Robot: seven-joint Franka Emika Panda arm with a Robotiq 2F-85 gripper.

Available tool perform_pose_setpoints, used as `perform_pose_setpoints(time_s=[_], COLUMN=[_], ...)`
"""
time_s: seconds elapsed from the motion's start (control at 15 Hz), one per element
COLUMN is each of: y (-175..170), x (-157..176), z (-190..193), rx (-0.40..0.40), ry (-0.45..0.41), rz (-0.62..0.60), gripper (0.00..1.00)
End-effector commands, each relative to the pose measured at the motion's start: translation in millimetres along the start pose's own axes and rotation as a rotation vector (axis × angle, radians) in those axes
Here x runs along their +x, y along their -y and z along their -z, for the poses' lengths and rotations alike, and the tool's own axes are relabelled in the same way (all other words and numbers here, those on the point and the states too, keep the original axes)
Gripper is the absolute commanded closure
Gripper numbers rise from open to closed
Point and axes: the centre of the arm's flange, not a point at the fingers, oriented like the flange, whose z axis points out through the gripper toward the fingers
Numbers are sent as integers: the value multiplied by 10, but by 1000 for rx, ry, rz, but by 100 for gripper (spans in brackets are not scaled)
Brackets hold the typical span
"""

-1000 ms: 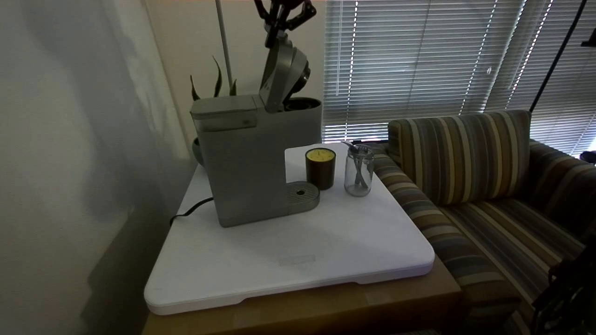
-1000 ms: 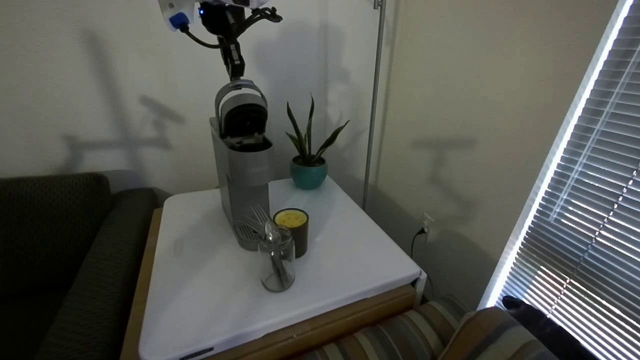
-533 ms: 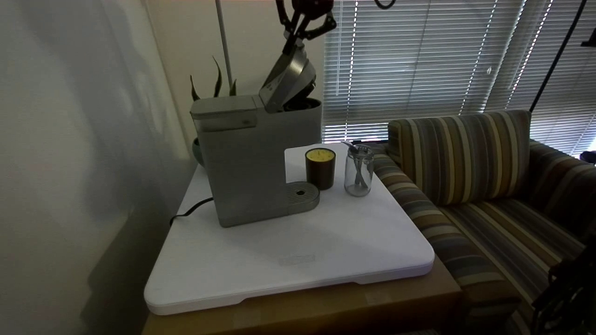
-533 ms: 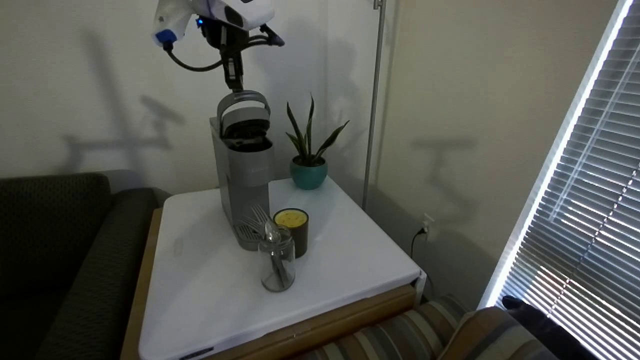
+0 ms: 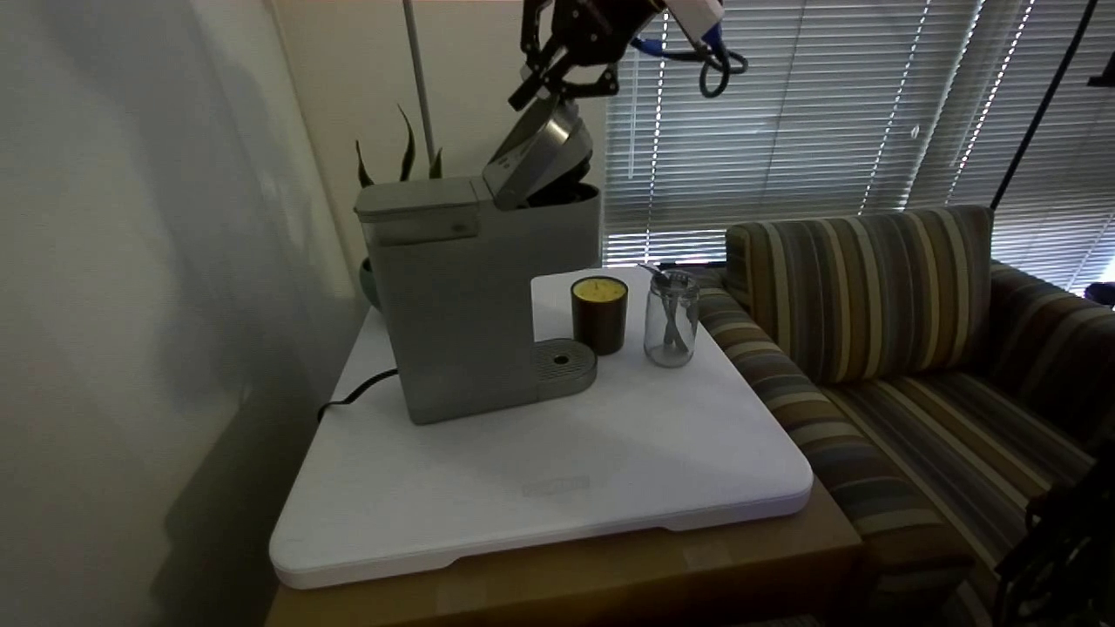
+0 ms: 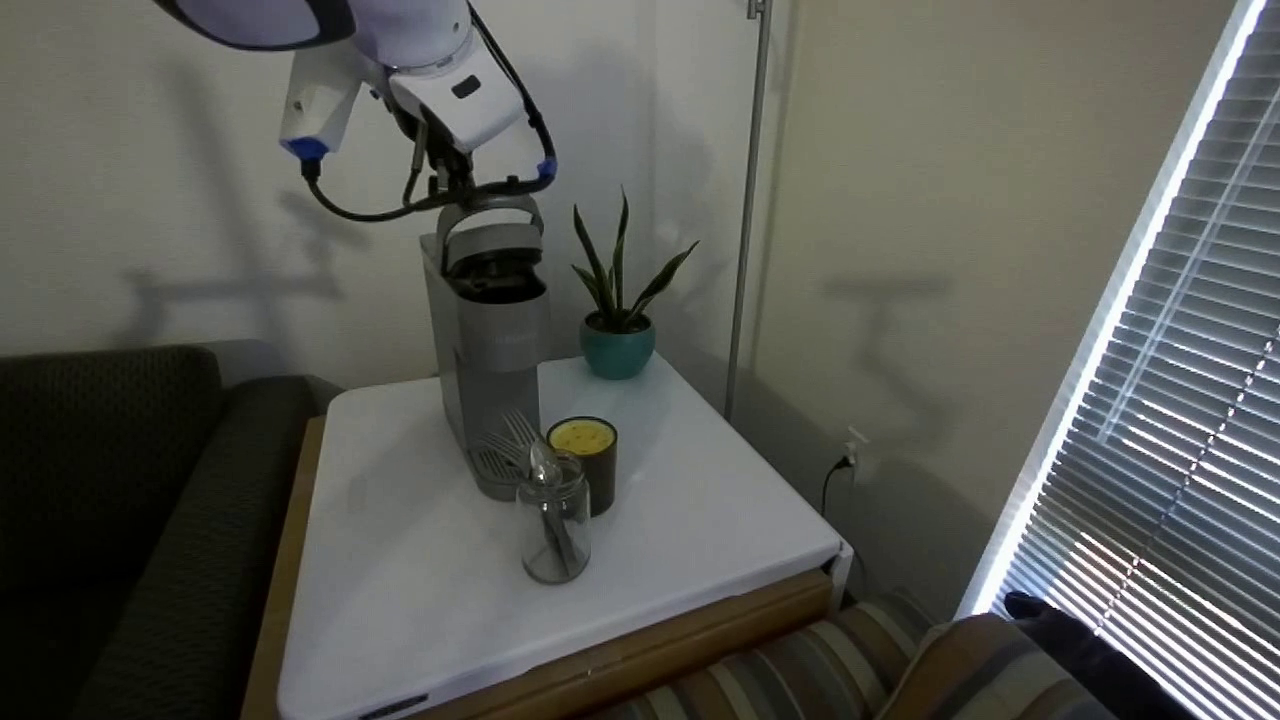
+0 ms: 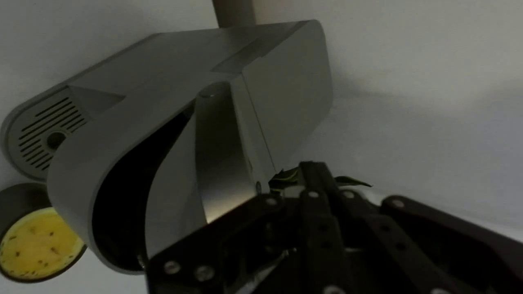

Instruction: Close the lid of the coffee machine chamber

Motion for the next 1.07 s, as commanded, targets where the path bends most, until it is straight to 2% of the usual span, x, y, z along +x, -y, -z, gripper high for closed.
perform_pose_setpoints(time_s=[0.0, 0.2, 0.47, 0.67, 0.8, 1.0], y=[-380, -503, -639, -749, -871, -1079], x=[-38, 2, 38, 42, 34, -11], z=[10, 38, 87, 65, 12, -106], rx=[98, 125, 64, 59, 108, 249], ry=[13, 1, -24, -20, -3, 10], rz=[-5, -12, -16, -25, -30, -67], gripper=[100, 100, 100, 100, 100, 100])
